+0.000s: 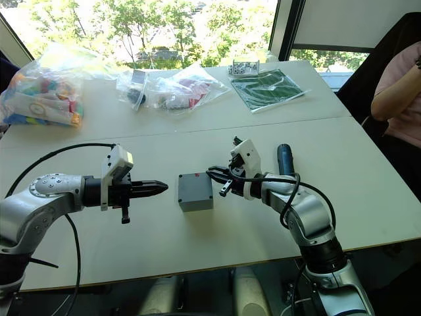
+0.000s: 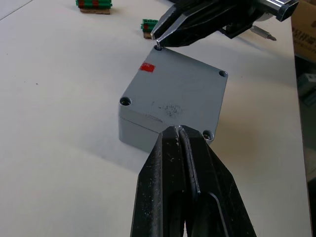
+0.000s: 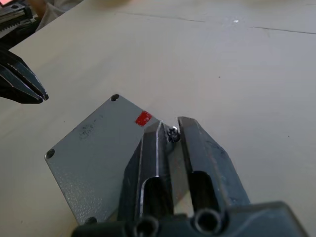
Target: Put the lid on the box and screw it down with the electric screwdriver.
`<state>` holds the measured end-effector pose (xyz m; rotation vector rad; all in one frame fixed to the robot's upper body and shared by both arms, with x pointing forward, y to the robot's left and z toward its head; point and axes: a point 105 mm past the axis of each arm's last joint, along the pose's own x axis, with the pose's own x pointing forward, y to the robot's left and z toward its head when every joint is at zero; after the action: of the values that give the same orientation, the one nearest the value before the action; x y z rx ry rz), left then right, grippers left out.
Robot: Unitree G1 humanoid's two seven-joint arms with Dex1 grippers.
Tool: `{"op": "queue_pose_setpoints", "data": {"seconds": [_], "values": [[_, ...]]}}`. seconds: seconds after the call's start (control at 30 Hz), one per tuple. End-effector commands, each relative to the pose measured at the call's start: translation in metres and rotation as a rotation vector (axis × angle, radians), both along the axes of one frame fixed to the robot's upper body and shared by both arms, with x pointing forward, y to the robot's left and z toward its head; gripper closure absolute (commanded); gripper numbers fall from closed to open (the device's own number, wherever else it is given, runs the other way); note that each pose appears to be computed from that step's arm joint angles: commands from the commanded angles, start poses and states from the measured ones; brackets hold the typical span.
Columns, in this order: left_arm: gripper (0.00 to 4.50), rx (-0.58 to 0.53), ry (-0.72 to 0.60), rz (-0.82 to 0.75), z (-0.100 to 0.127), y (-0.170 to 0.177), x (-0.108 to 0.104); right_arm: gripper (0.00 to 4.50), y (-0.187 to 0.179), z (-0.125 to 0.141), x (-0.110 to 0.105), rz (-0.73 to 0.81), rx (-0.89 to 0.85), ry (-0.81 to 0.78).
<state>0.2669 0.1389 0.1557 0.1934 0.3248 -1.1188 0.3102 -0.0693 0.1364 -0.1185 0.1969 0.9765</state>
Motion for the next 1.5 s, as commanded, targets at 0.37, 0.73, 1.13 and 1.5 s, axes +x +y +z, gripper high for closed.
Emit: {"op": "queue_pose_setpoints", "data": {"seconds": [0.37, 0.73, 1.13, 1.5], "values": [[4.5, -0.045, -0.105, -0.096, 0.027, -0.021, 0.003, 0.94, -0.055, 0.072, 0.014, -0.191, 0.048, -0.051], [4.5, -0.002, -0.232, -0.349, 0.04, -0.06, -0.011, 0.02, -0.156, 0.097, 0.006, -0.515, -0.275, 0.294], [4.5, 0.025, -0.288, -0.374, 0.027, -0.077, -0.012, 0.02, -0.174, 0.04, 0.0, -0.525, -0.36, 0.719], [4.5, 0.018, -0.264, -0.246, 0.018, -0.07, -0.02, 0.02, -0.155, 0.016, 0.012, -0.483, -0.48, 0.824]]}}
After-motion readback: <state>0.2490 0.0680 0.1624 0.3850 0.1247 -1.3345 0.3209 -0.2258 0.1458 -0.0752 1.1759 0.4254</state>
